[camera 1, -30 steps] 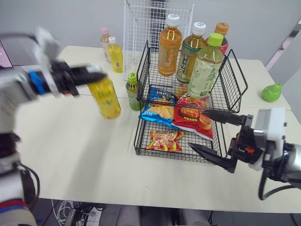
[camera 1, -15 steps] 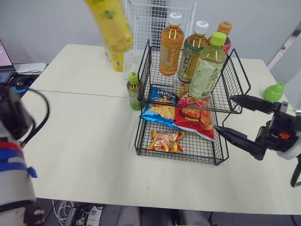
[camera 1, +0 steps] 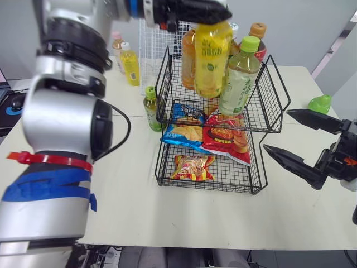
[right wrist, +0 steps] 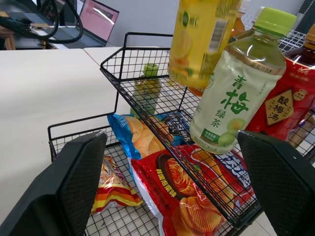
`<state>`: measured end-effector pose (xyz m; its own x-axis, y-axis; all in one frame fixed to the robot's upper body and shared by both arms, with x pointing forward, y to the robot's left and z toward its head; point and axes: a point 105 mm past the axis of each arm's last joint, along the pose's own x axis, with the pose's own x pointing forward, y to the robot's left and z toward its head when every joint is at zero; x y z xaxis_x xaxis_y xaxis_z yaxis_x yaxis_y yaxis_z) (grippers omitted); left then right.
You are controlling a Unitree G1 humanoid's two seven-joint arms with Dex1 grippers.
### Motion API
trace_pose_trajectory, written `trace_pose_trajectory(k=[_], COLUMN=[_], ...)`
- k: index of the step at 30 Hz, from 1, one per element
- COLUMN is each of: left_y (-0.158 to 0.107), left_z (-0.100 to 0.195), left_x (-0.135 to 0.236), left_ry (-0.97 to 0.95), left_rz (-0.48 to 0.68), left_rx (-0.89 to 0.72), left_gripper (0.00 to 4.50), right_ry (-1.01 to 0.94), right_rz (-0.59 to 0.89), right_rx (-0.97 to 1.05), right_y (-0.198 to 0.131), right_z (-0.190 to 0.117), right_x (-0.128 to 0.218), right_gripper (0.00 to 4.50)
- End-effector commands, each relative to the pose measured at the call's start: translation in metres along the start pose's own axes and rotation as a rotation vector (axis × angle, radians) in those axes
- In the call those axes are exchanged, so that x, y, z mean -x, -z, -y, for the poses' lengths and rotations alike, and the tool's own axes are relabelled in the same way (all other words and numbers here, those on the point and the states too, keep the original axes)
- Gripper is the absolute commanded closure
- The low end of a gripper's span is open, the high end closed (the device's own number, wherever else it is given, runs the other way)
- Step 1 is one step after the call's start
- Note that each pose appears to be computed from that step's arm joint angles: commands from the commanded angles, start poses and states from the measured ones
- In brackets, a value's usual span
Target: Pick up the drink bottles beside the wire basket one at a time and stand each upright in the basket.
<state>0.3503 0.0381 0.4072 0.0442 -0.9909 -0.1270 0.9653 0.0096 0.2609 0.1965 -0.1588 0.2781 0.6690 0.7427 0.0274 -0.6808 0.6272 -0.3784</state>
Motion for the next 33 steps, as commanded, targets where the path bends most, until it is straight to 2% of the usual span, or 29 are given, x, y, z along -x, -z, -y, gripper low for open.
trace_pose_trajectory(k=[1,8,23,25,26,33], left_y=[-0.012,0.005,0.014,0.015,0.015,0.011], left_z=[0.005,-0.002,-0.008,-0.007,-0.007,-0.005], left_x=[-0.006,-0.018,-0.026,-0.024,-0.023,-0.017], left_ry=[0.016,-0.005,-0.018,-0.005,-0.001,0.007], left_rz=[0.02,0.033,0.057,0.055,0.057,0.063], left_rx=[-0.124,-0.142,-0.101,-0.097,-0.096,-0.11], left_gripper=[3.14,3.14,3.14,2.42,2.22,0.03], right_ry=[0.024,0.042,0.063,0.077,0.084,0.097], right_rz=[0.011,0.007,0.015,0.02,0.022,0.034], right_rx=[0.038,0.035,0.064,0.072,0.075,0.094], right_y=[-0.006,0.002,0.003,0.002,0.001,-0.004], right_z=[0.003,0.002,0.005,0.006,0.006,0.011], right_x=[0.003,0.011,0.015,0.015,0.015,0.011], right_gripper=[0.0,0.0,0.0,0.0,0.0,0.0])
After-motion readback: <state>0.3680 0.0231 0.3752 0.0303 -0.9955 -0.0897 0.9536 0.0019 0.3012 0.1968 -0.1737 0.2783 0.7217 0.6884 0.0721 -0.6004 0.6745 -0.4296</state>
